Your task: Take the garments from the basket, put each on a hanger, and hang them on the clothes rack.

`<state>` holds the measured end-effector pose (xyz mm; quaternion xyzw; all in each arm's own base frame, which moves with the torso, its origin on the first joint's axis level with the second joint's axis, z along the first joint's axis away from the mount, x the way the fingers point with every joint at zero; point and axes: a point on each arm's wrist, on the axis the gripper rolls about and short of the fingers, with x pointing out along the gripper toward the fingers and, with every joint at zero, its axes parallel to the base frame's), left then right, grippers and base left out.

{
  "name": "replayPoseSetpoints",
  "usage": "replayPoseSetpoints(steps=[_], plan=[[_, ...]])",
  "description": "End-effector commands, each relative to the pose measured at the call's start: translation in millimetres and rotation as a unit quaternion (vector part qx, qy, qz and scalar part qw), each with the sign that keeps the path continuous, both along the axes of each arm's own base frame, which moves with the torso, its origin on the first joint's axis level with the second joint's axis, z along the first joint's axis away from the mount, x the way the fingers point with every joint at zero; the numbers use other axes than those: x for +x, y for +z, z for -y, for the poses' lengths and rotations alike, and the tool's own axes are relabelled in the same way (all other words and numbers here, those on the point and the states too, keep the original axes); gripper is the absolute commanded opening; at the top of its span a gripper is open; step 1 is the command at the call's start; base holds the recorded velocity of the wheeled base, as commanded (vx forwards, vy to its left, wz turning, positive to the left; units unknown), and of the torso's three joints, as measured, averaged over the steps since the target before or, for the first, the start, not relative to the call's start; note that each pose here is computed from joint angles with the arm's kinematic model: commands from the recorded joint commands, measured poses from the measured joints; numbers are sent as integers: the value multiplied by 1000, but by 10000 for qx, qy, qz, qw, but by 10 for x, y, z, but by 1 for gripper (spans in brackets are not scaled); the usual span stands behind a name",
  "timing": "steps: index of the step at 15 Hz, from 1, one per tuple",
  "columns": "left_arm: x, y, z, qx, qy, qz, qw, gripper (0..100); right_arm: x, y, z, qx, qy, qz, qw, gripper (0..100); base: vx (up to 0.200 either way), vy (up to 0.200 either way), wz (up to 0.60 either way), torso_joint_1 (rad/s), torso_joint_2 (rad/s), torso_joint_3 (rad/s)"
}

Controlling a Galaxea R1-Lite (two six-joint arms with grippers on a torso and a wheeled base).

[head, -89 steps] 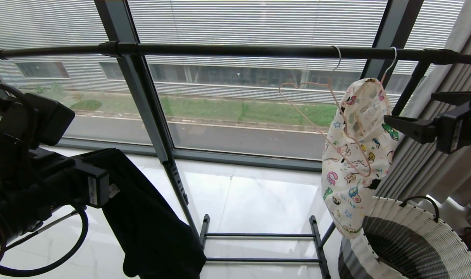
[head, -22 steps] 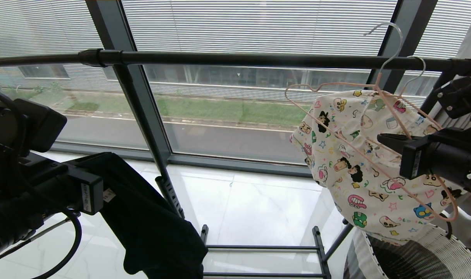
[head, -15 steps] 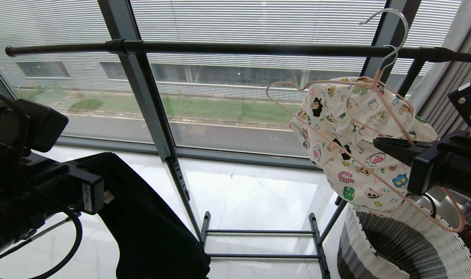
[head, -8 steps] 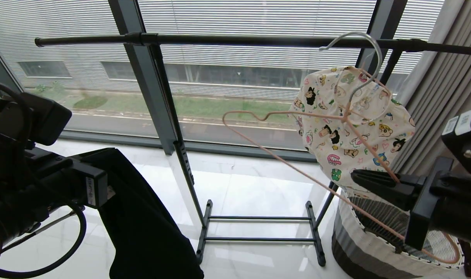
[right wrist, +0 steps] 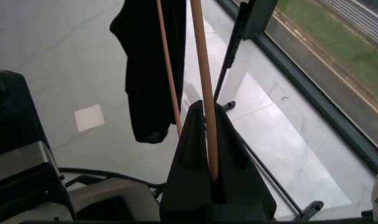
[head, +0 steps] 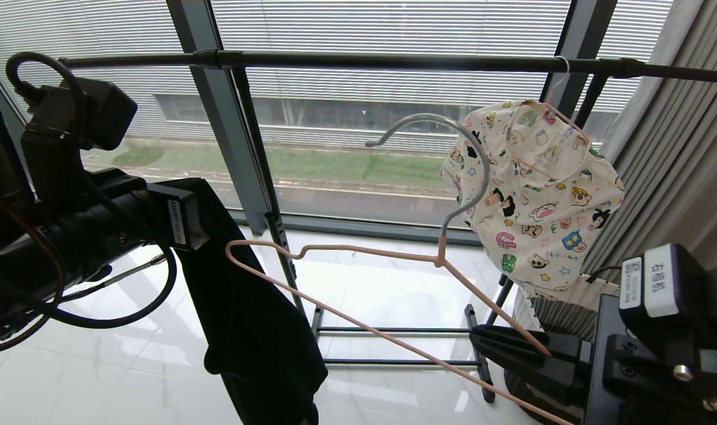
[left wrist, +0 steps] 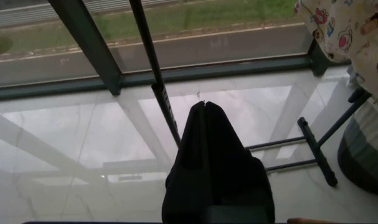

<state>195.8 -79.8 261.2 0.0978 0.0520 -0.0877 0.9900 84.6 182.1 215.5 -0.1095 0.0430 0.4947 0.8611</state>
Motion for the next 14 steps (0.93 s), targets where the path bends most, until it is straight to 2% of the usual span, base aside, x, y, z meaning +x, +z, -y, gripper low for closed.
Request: replayPoseSetpoints(steps=[1,6,14], plan=[[53,-9,45,19,-46,-43,10000,0,51,-63,-194,-133,60,-53,9999,0,0,0,0,0,0,0],[97,3,80,-28,-87,115,9999,0,89,-14,-291,-73,66,-35,9999,0,0,0,0,0,0,0],[61,21,123,-30,-203,152,9997,0,129,19,-284,56,-179,40,9998,0,0,0,0,0,0,0]])
